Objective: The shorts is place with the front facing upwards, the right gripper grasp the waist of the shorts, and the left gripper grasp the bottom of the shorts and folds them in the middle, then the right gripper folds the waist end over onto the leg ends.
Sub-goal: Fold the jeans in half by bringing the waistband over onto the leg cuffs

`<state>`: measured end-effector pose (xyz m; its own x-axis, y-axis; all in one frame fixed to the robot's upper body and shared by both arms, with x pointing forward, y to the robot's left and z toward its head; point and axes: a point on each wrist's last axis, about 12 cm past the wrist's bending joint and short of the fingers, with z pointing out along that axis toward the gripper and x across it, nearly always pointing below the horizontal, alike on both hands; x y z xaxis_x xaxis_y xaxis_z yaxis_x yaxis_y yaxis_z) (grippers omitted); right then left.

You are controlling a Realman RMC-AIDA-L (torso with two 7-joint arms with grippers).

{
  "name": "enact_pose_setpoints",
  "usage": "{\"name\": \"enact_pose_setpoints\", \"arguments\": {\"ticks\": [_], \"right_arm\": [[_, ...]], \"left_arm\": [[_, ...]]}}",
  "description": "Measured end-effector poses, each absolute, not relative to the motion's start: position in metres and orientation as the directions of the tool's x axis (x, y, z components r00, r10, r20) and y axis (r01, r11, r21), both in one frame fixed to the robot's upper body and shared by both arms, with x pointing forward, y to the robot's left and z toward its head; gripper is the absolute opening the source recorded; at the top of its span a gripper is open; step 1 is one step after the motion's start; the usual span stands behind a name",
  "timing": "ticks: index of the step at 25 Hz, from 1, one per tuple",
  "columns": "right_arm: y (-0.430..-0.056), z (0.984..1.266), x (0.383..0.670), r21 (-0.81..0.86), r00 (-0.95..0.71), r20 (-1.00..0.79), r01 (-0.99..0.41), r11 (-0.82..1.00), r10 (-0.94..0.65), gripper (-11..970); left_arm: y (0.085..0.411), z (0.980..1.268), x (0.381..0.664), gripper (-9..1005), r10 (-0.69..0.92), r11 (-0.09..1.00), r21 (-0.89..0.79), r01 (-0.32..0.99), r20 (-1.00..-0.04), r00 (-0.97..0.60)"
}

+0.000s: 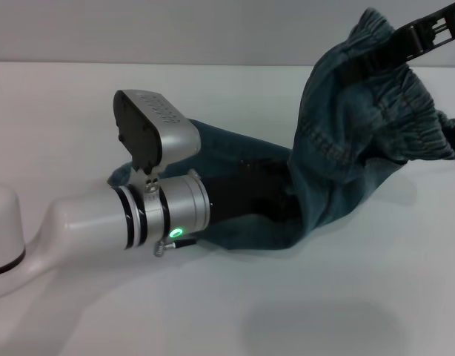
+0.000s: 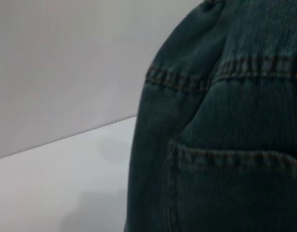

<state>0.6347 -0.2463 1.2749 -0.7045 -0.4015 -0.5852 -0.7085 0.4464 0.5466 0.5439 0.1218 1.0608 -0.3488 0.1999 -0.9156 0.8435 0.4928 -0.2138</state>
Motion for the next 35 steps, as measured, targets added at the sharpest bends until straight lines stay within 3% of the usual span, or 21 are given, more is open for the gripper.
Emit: {"name": "enact_pose_setpoints", "arguments": {"ticks": [23, 27, 29, 35], "right_arm": [[-0.233, 1.271, 0.635, 0.572, -0.704, -0.544, -0.709, 0.412, -0.456, 60], [-0.229, 1.264, 0.634, 0.583, -0.702, -0.536, -0.710, 0.396, -0.469, 60], [-0.227, 1.260, 0.633, 0.590, -0.700, -0.532, -0.710, 0.385, -0.476, 60], [-0.217, 1.253, 0.631, 0.598, -0.687, -0.536, -0.719, 0.355, -0.491, 60]], "left_arm": [[0.097, 1.061, 0.521, 751, 0.166, 0.406, -0.269, 0.873, -0.918, -0.359], [0.112, 1.060, 0.533, 751, 0.160, 0.472, -0.243, 0.847, -0.921, -0.354], [0.139, 1.058, 0.551, 751, 0.130, 0.563, -0.233, 0.793, -0.923, -0.363], [0.180, 1.059, 0.572, 751, 0.077, 0.677, -0.206, 0.706, -0.935, -0.347]]}}
